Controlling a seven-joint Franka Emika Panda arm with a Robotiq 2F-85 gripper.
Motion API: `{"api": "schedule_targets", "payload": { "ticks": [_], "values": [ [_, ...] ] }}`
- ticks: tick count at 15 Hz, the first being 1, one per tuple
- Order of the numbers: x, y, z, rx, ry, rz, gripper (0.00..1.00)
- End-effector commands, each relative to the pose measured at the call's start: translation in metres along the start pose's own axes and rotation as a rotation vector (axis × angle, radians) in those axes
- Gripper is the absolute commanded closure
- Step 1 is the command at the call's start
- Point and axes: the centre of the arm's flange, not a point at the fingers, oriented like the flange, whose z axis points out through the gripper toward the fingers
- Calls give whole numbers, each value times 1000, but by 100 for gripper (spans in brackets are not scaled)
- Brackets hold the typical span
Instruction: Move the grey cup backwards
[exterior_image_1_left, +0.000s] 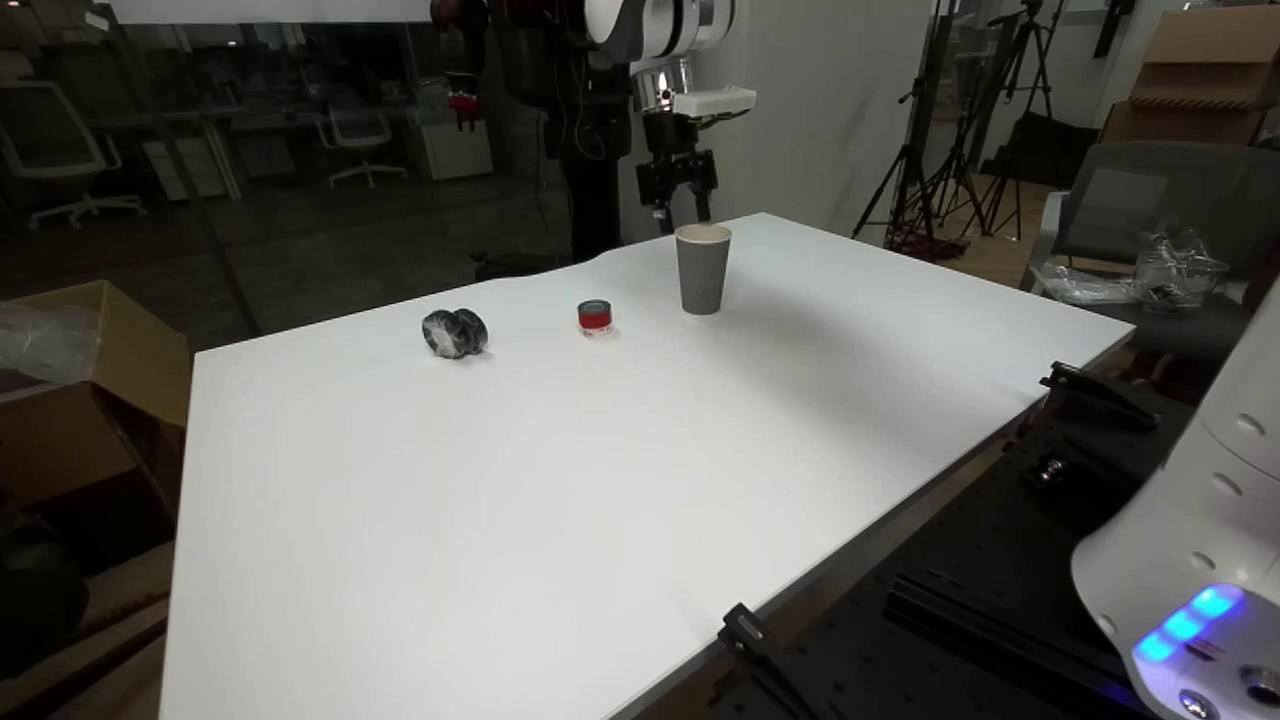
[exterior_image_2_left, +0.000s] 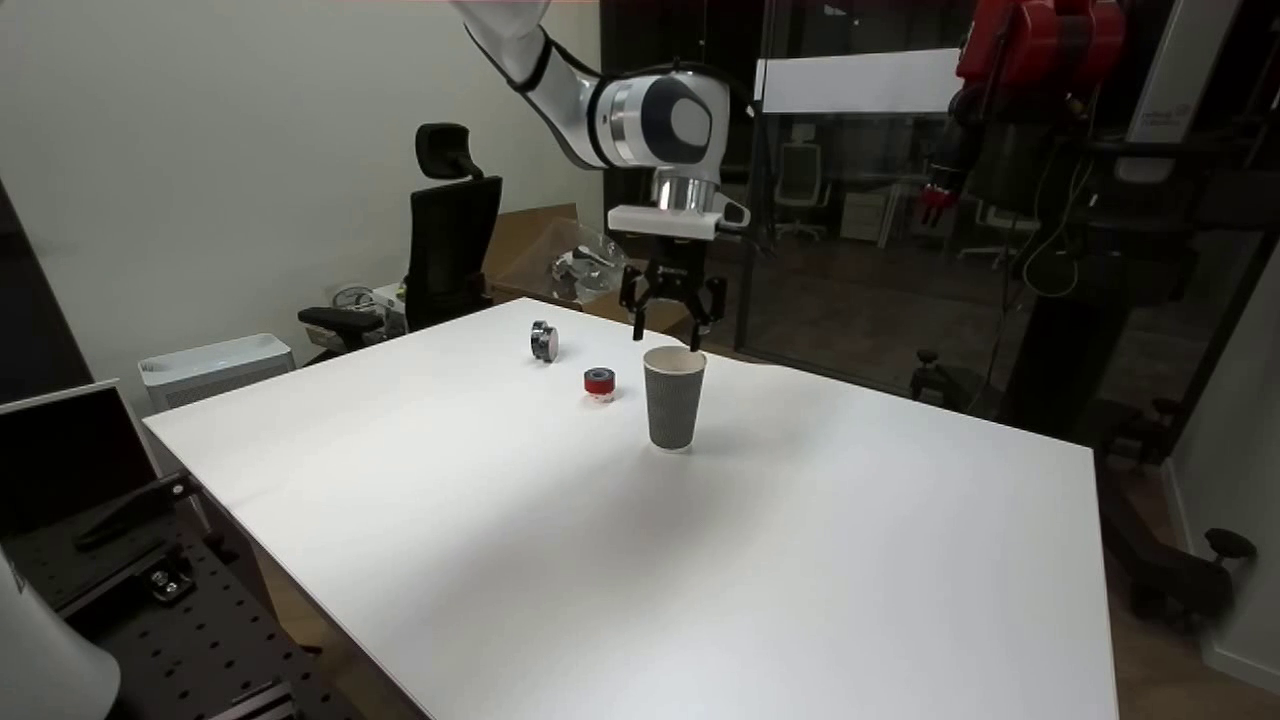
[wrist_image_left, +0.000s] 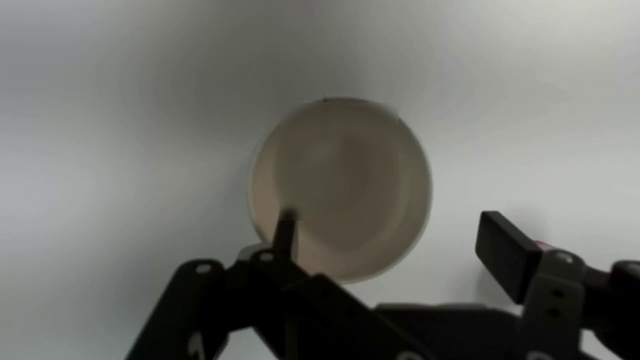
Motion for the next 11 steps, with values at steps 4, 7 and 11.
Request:
{"api": "schedule_targets", "payload": {
  "ticks": [4, 7, 11],
  "values": [
    [-18, -14, -45, 11, -16, 20, 0],
    [-11, -9, -38, 5, -10, -8, 0],
    [-12, -10, -38, 6, -12, -8, 0]
  ]
}}
